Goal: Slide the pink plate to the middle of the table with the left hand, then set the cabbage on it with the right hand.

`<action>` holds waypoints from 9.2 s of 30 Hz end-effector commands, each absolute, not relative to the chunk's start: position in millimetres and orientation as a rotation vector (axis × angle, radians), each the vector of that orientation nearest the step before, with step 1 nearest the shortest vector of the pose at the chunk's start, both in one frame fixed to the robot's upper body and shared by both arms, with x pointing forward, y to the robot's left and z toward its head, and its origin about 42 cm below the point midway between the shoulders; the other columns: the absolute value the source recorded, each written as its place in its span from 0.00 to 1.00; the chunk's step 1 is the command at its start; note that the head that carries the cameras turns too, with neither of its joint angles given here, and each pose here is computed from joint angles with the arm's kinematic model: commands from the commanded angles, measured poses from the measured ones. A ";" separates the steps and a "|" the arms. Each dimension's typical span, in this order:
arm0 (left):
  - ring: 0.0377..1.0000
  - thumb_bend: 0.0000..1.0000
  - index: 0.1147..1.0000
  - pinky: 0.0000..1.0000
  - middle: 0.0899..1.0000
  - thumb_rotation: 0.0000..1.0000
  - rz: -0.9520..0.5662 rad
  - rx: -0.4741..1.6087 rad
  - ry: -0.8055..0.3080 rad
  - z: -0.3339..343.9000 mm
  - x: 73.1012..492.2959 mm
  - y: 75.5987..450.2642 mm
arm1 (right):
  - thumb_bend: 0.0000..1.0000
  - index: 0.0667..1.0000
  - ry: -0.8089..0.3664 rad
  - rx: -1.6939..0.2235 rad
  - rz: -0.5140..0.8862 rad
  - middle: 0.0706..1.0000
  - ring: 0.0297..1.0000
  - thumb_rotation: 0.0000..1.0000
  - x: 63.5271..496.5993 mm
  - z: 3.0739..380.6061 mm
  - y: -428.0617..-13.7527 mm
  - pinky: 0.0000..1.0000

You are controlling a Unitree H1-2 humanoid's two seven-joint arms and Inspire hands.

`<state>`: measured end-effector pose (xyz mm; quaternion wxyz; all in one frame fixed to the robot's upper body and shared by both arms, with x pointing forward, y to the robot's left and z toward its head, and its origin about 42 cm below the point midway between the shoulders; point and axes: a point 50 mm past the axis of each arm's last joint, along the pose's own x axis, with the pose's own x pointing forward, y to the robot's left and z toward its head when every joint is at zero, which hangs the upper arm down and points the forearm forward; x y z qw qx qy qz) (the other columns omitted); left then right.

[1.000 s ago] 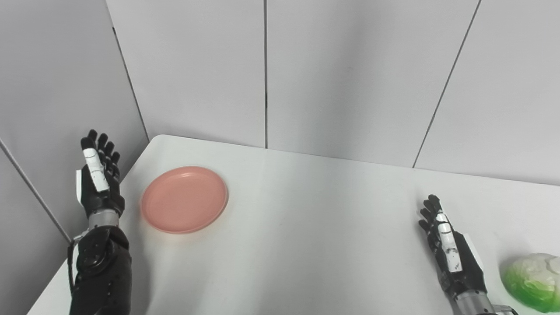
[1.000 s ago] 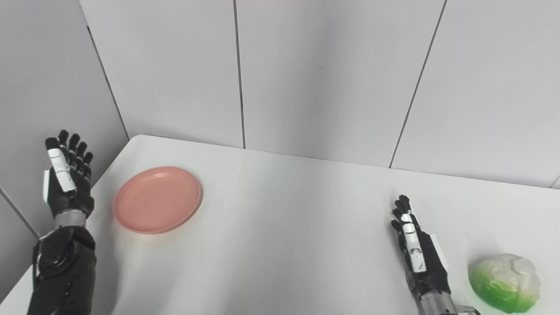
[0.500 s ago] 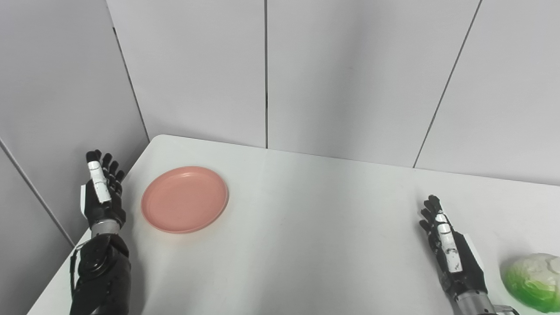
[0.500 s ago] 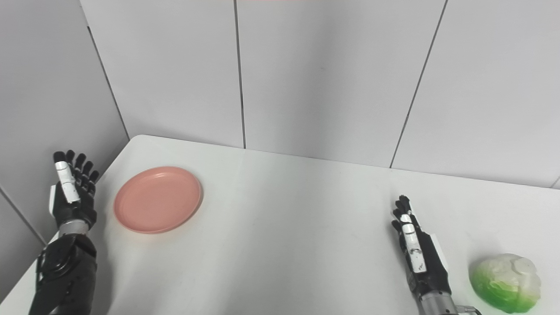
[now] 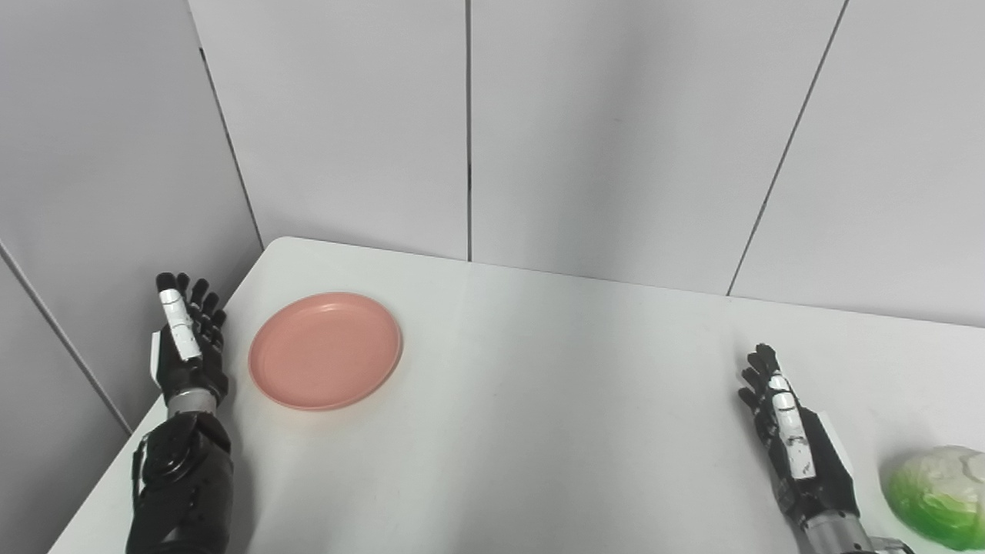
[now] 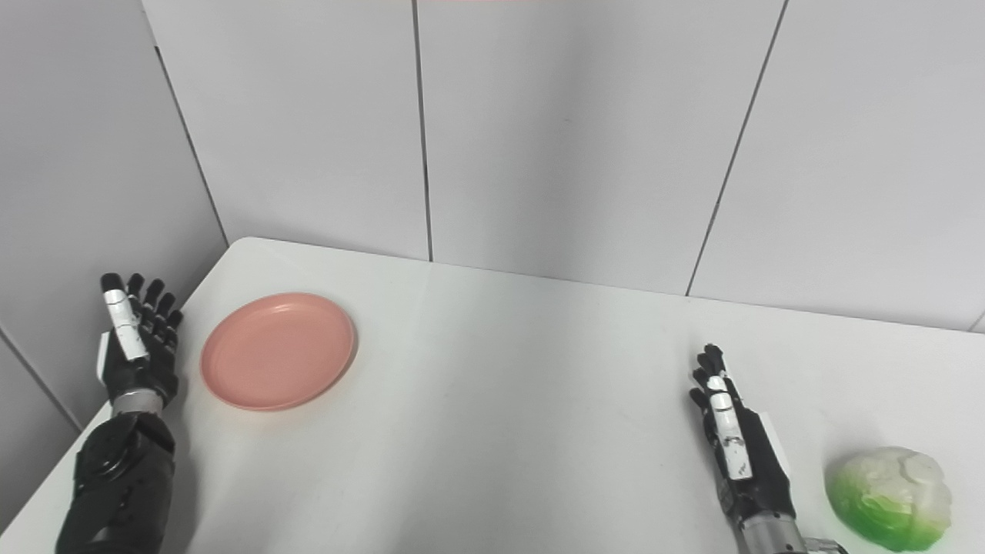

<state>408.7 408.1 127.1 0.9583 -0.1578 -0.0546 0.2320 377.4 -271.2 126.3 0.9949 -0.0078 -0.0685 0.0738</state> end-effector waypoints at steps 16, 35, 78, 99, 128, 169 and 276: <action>1.00 0.88 0.99 1.00 1.00 1.00 0.323 -0.343 -0.047 124.6 430.1 391.0 | 0.19 1.00 -0.150 -0.028 0.138 1.00 1.00 1.00 378.7 127.8 -275.8 1.00; 0.99 0.87 0.99 1.00 0.98 0.99 0.126 -0.284 -0.001 129.9 435.5 339.9 | 0.21 1.00 -0.128 -0.029 0.146 1.00 1.00 1.00 377.2 131.8 -273.0 1.00; 0.98 0.83 1.00 1.00 0.99 1.00 -0.360 -0.091 0.055 145.3 401.7 160.6 | 0.24 0.97 -0.123 -0.026 0.121 0.97 0.97 1.00 375.5 129.0 -264.6 0.98; 0.99 0.81 1.00 1.00 1.00 1.00 -0.420 -0.088 0.055 132.1 384.0 133.0 | 0.21 0.95 -0.116 0.013 0.109 0.95 0.95 1.00 375.6 128.6 -255.0 0.95; 1.00 0.81 1.00 1.00 1.00 1.00 -0.377 -0.083 0.073 113.8 385.6 171.3 | 0.67 0.86 -0.434 -0.485 -0.004 0.85 0.82 0.97 380.4 208.0 -241.9 0.75; 0.98 0.85 0.98 0.99 0.99 0.97 -0.371 -0.122 0.113 111.0 378.5 221.0 | 1.00 0.95 -0.326 -1.131 -0.300 0.94 0.91 0.65 298.2 328.3 -402.2 0.82; 0.96 0.87 0.96 0.98 0.96 0.95 -0.383 -0.104 0.137 111.7 377.2 240.3 | 0.53 0.47 -0.147 -0.858 -0.228 0.39 0.36 0.00 346.7 203.8 -428.8 0.35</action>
